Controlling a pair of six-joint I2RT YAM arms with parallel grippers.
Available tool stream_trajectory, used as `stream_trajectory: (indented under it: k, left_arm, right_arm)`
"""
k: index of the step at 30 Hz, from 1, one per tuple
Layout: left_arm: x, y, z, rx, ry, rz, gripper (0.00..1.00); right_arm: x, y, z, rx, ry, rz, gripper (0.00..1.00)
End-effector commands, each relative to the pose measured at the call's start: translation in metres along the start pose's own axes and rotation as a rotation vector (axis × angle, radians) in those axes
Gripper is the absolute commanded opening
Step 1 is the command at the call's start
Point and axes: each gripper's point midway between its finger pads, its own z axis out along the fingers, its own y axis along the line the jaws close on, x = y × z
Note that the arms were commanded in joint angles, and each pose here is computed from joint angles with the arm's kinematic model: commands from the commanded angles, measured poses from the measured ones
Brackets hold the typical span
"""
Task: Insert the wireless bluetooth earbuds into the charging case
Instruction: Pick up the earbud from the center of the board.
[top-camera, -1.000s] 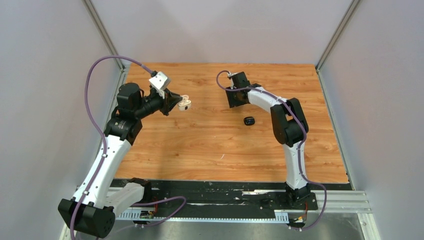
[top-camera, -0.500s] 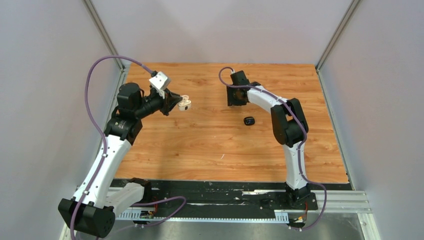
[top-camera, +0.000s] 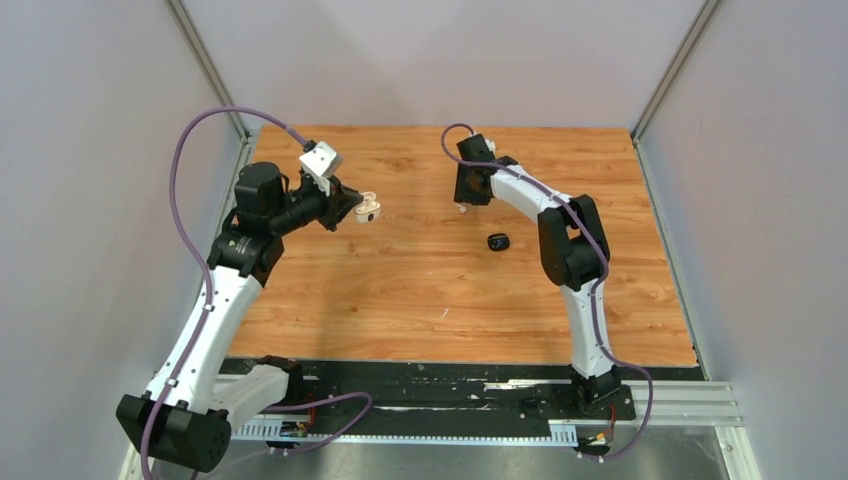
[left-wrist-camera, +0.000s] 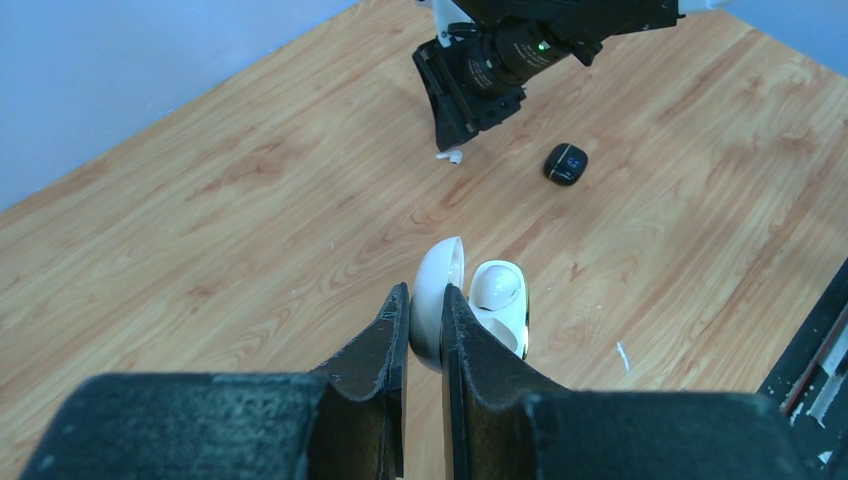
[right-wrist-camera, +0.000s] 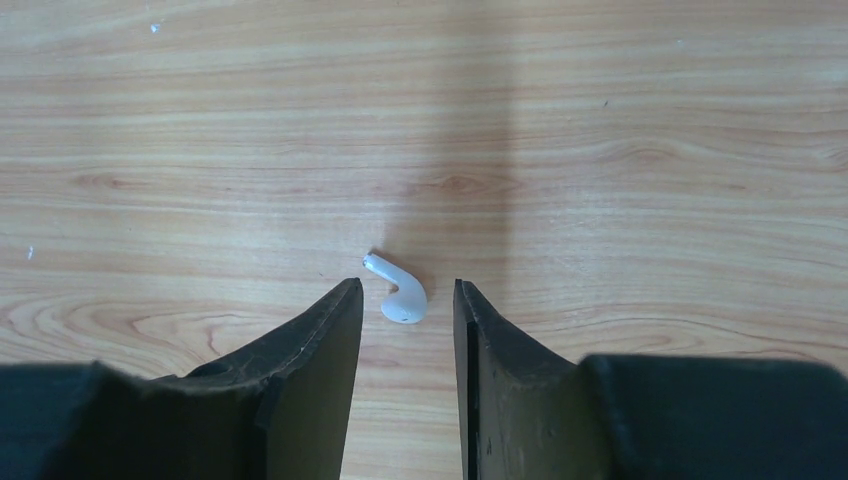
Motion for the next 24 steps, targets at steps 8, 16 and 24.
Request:
stream_trajectory:
  k: [8, 16, 24]
  left_arm:
    - [-0.021, 0.007, -0.002, -0.018, -0.032, 0.042, 0.0]
    - [-0.018, 0.008, -0.001, -0.018, -0.029, 0.038, 0.0]
    - [-0.017, 0.008, -0.001, -0.019, -0.027, 0.037, 0.0]
  right_arm:
    - [0.005, -0.006, 0.007, 0.056, 0.006, 0.06, 0.36]
    - [0.012, -0.006, 0.007, 0.048, 0.026, 0.044, 0.32]
    - [0.017, -0.003, 0.004, 0.018, 0.044, 0.021, 0.25]
